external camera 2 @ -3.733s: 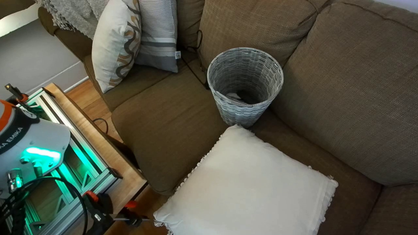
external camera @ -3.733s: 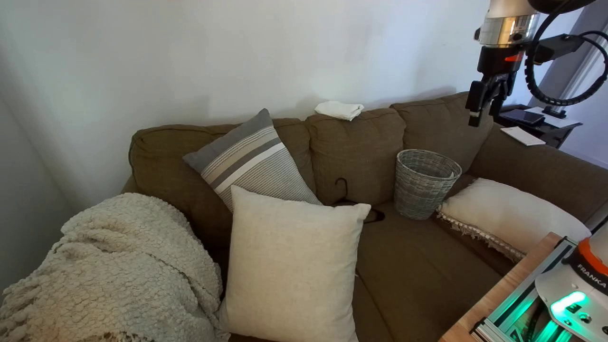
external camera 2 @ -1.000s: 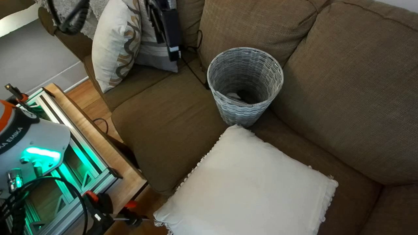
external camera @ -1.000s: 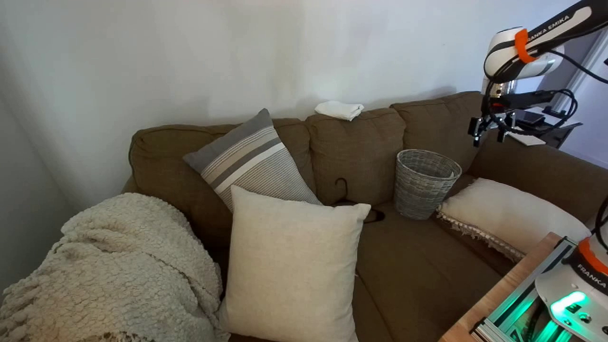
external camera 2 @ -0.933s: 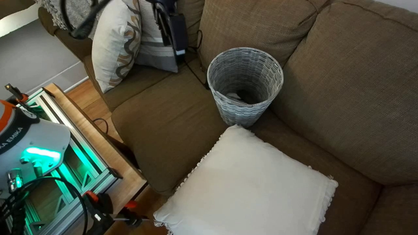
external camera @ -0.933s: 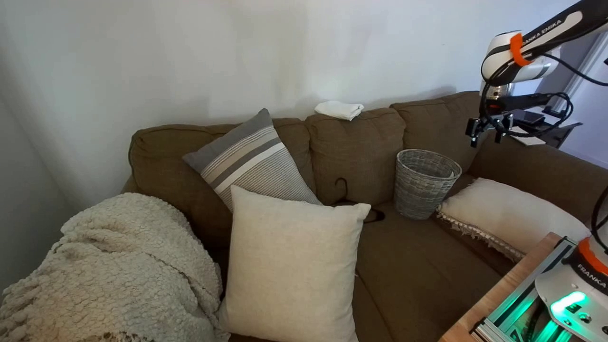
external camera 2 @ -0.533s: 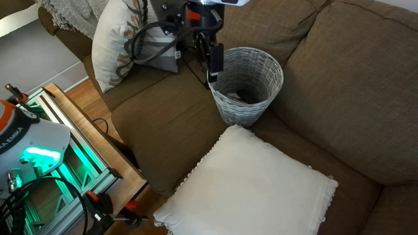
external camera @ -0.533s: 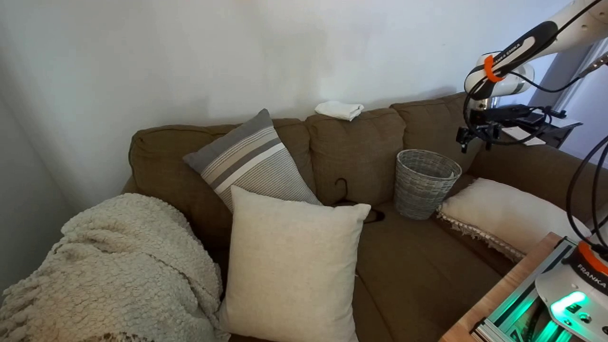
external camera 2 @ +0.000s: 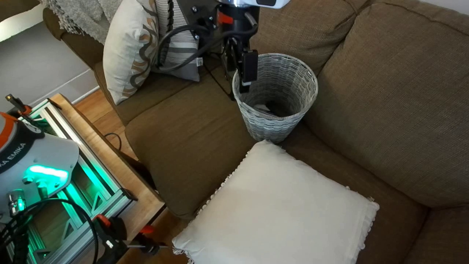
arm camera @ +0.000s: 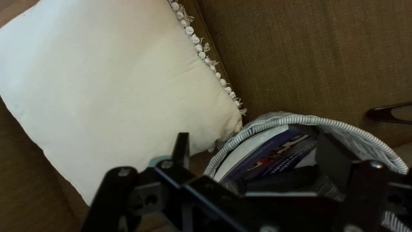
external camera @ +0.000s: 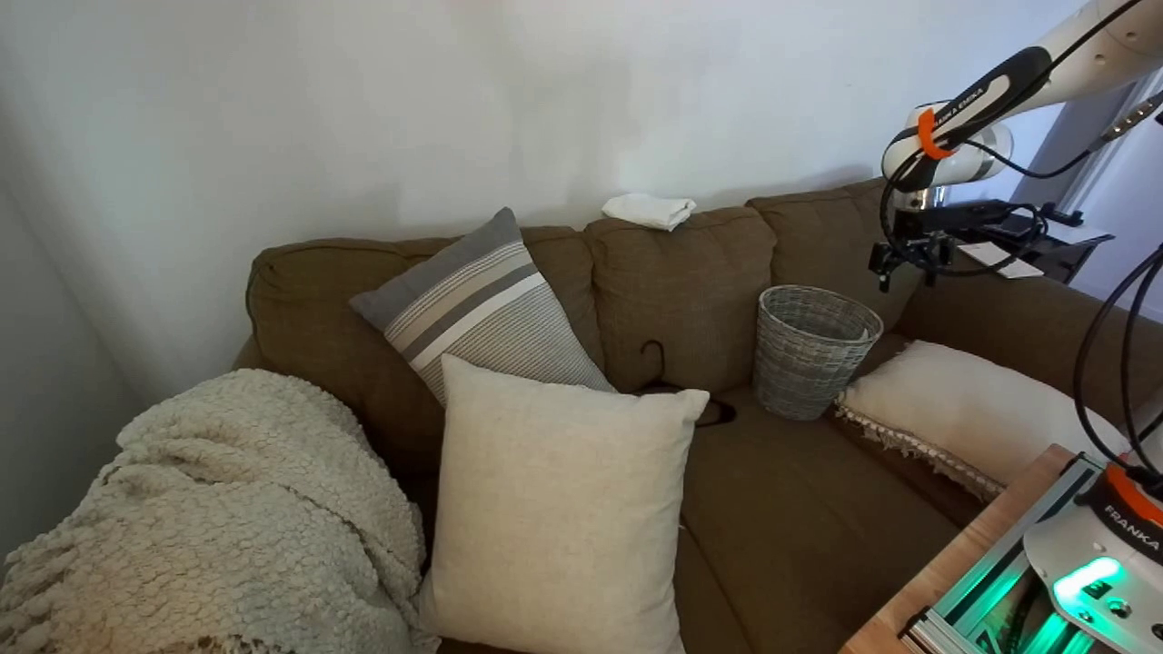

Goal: Pour out the contents from the basket

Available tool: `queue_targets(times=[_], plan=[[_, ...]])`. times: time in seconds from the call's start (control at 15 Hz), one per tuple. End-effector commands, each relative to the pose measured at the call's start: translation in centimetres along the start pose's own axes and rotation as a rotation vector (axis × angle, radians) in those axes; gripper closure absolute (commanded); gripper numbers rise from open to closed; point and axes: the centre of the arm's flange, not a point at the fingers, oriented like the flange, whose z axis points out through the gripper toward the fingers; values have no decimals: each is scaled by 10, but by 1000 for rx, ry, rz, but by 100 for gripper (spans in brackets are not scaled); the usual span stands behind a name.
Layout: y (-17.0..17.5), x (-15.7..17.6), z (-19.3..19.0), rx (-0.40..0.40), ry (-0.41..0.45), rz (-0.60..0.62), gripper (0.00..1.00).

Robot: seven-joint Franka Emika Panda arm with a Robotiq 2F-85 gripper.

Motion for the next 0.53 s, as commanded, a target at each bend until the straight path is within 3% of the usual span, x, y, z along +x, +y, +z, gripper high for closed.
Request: queue_targets(times=[0.0,0.47], plan=[[2,19,11,1,12,51,0],[18,82,66,-25,19,162,0]])
